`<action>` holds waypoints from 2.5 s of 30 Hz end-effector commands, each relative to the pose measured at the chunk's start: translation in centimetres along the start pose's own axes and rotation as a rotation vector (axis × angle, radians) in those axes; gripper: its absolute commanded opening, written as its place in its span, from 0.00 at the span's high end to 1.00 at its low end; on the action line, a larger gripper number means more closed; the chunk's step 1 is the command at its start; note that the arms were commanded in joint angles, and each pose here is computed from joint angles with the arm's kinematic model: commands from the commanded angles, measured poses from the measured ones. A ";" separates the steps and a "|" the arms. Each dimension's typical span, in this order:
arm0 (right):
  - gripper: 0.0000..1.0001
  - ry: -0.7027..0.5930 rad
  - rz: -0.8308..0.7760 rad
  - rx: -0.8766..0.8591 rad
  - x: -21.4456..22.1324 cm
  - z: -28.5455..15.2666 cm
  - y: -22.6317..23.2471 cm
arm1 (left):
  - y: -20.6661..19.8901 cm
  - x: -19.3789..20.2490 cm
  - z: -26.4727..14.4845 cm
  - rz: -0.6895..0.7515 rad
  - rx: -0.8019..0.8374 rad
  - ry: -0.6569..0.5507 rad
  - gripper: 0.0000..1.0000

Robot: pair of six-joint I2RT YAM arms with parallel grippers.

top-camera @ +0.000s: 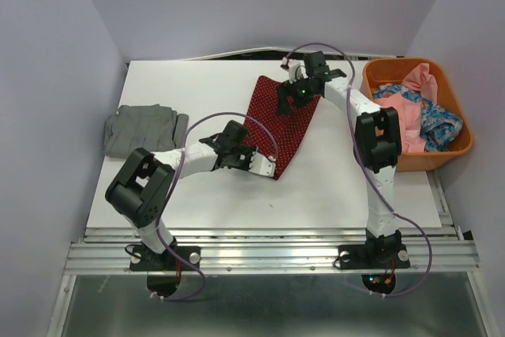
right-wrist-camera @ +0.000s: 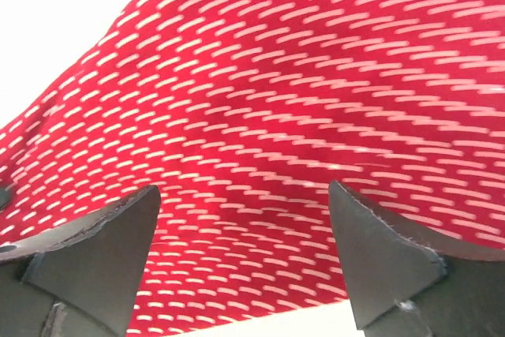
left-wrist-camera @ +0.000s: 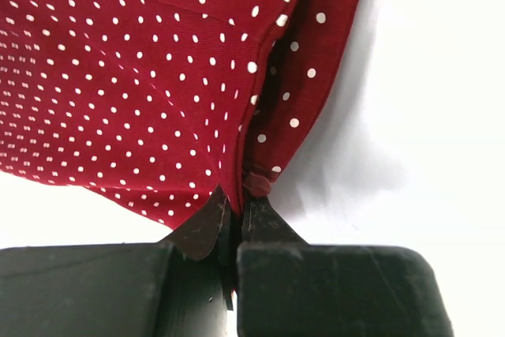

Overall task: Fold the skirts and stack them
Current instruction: Fold the skirt

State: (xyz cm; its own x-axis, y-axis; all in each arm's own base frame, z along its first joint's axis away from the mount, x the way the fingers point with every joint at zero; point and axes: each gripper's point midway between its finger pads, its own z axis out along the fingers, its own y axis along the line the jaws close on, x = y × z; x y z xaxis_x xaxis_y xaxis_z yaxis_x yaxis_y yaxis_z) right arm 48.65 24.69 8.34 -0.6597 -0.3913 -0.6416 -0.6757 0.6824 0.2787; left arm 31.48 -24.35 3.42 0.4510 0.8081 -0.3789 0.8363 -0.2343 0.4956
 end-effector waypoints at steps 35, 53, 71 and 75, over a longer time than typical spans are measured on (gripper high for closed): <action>0.10 -0.121 -0.021 -0.051 -2.7 -4.5 1.1 | -2.0 -1.7 -0.7 -0.501 0.173 0.073 1.00; 0.01 -0.179 -0.090 0.129 -6.0 1.7 -5.4 | -1.6 -4.6 -5.1 -0.463 0.257 0.006 1.00; 0.41 0.006 -0.139 -0.225 4.8 5.8 4.1 | 1.3 -7.4 -9.0 -0.501 0.219 -0.070 1.00; 0.41 0.031 -0.132 -0.273 6.8 4.5 6.2 | 2.4 -7.8 -9.4 -0.526 0.196 -0.084 1.00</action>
State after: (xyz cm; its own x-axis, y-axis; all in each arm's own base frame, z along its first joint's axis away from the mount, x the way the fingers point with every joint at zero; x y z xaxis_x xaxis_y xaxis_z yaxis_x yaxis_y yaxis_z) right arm 46.21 28.34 3.72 -0.5273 -0.4470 -0.7226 -0.8185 0.4956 0.2907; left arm 26.65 -25.27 11.26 -0.0255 0.8462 -0.5322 0.9970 0.0603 0.0482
